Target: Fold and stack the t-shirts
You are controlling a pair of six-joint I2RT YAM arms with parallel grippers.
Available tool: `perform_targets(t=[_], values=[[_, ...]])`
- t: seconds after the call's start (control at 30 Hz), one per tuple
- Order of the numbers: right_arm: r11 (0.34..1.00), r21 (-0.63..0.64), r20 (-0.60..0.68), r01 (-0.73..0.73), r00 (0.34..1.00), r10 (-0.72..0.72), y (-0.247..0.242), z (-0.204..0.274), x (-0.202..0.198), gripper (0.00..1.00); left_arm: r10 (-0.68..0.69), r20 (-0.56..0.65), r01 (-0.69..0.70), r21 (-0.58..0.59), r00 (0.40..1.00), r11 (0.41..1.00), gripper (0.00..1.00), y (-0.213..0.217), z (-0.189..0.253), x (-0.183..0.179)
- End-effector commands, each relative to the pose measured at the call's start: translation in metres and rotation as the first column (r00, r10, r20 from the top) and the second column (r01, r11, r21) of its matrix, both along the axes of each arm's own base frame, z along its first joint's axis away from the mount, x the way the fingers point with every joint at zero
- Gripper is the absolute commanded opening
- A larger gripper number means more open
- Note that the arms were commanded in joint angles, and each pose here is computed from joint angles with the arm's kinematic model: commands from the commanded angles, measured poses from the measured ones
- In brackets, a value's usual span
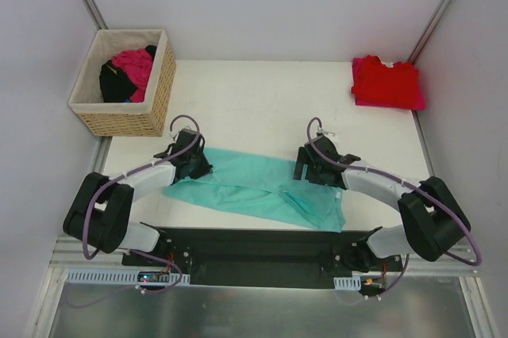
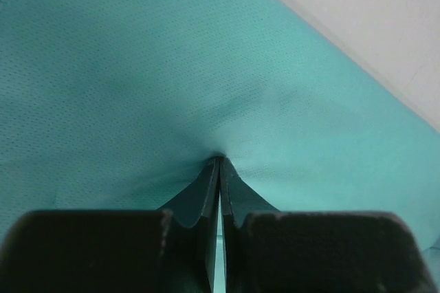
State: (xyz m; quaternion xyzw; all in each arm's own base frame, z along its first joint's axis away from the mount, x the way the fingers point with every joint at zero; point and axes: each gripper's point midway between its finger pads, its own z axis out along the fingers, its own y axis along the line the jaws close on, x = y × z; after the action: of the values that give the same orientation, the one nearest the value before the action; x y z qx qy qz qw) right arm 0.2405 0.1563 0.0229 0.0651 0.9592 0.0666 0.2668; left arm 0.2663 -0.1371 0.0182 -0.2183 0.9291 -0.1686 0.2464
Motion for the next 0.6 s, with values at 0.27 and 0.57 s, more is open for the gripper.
perform_targets(t=[0.27,0.57], values=[[0.991,-0.061,-0.013,-0.121,0.993,0.120,0.019,0.009,0.090,0.97,0.182,0.027,-0.181,-0.017,0.983,0.983,0.00,0.000,0.011,0.075],[0.936,0.005,-0.019,-0.352,0.936,0.352,0.047,0.037,0.168,0.97,0.282,0.014,-0.280,-0.081,0.959,0.956,0.00,-0.003,0.018,0.094]])
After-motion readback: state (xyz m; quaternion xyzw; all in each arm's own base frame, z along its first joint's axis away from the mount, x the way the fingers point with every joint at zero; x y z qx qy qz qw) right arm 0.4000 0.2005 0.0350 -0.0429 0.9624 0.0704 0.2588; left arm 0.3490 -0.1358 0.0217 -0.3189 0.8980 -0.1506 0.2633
